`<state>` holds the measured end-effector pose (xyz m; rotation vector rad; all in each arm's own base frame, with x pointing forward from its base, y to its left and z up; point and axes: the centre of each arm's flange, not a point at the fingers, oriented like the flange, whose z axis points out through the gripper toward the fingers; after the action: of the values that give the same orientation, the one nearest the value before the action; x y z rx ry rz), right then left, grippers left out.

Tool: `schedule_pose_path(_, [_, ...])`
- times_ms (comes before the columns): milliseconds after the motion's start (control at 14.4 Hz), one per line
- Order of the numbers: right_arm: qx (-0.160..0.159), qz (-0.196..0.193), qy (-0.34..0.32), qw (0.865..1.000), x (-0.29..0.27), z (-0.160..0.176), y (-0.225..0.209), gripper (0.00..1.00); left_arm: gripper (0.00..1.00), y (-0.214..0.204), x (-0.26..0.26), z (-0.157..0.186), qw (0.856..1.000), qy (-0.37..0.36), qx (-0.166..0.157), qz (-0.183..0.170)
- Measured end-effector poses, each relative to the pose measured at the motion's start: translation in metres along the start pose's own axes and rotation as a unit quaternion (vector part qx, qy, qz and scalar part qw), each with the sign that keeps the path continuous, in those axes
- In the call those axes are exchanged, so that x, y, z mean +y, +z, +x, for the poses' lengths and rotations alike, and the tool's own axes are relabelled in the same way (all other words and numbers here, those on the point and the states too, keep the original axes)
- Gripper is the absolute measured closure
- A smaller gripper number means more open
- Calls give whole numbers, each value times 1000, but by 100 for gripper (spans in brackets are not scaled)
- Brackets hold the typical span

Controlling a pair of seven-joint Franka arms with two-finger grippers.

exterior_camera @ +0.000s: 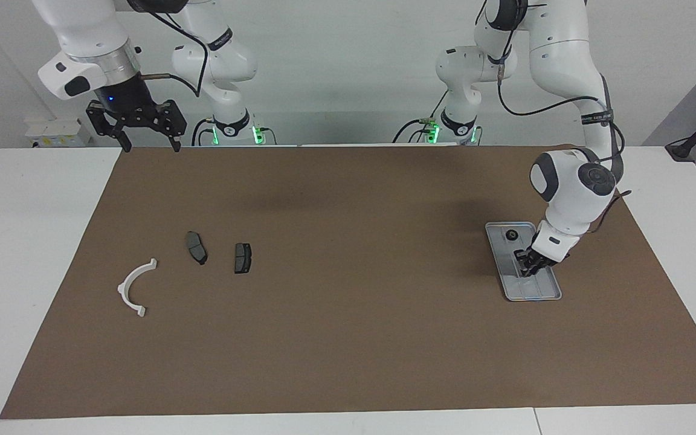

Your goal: Pick bearing gear from pile to tray

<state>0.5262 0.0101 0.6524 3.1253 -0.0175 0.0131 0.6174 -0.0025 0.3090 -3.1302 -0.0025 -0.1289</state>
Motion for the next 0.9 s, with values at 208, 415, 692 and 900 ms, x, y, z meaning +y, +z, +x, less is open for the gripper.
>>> schedule_pose_path(208, [0, 0, 0, 1000, 0, 0, 0, 0, 76, 4, 0, -3, 1000, 0, 2, 0])
schedule_pose_path(415, [0, 0, 0, 1000, 0, 0, 0, 0, 61, 4, 0, -3, 1000, 0, 2, 0])
schedule_pose_path(692, [0, 0, 0, 1000, 0, 0, 0, 0, 17, -27, -2, 7, 1000, -4, 7, 0])
schedule_pose_path(900, [0, 0, 0, 1000, 0, 0, 0, 0, 0, -107, -16, 10, 1000, -15, -13, 2])
